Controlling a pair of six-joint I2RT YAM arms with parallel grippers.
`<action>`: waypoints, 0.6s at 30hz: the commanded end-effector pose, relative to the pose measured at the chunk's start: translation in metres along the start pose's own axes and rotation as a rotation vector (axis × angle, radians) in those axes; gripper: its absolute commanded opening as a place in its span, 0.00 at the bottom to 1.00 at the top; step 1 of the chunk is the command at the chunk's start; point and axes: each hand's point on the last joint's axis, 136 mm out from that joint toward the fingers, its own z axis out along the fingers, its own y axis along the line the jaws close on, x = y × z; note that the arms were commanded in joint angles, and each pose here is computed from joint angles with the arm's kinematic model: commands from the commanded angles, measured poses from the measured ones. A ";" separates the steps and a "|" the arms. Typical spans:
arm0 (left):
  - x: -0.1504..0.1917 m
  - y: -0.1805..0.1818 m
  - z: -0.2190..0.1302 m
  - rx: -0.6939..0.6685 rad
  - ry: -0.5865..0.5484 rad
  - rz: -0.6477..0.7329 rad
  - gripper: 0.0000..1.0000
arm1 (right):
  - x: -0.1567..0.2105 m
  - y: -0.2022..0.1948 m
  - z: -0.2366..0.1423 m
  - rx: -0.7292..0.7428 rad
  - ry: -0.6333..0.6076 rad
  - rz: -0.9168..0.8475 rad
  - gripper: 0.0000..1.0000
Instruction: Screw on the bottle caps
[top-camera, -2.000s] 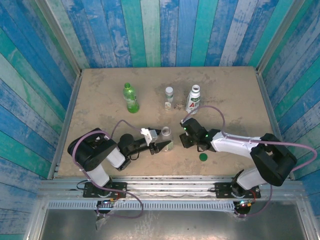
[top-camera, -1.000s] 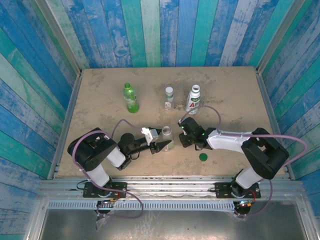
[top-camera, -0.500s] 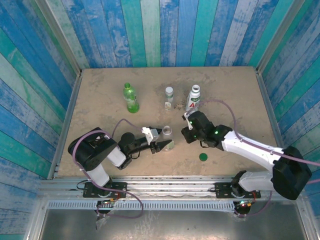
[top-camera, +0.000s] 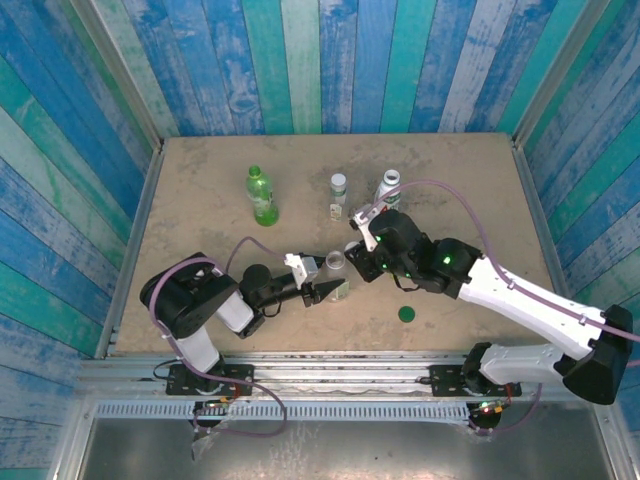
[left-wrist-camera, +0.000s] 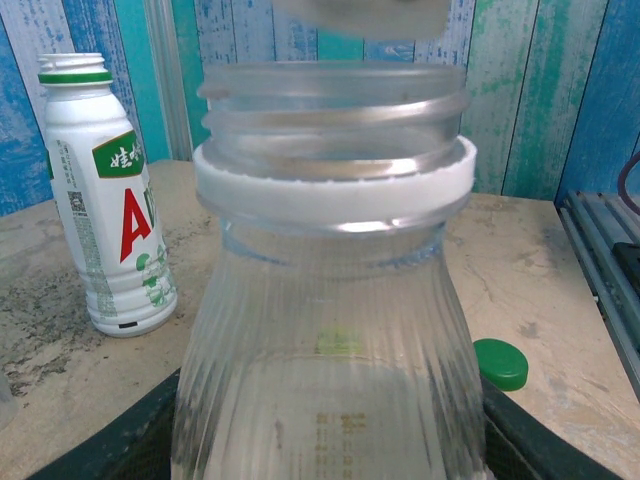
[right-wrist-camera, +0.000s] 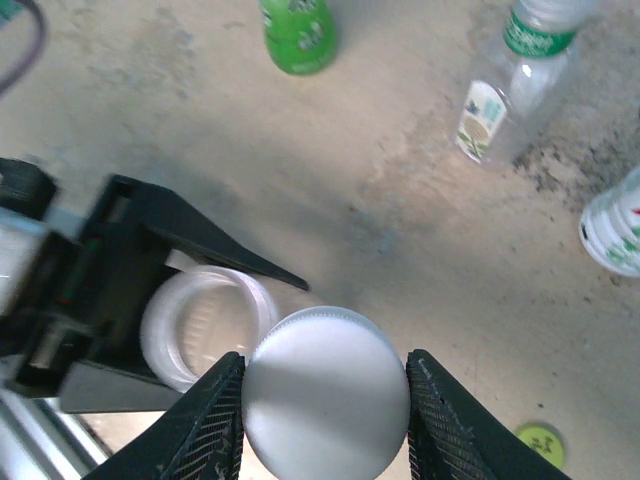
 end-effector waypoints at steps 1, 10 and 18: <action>0.016 -0.003 0.002 0.018 0.046 -0.026 0.55 | -0.004 0.011 -0.006 -0.009 0.007 -0.039 0.42; 0.016 -0.004 0.002 0.024 0.048 -0.025 0.55 | 0.000 0.029 0.011 -0.041 0.059 -0.088 0.42; 0.015 -0.004 0.002 0.028 0.047 -0.022 0.55 | 0.014 0.029 0.024 -0.034 0.124 -0.092 0.42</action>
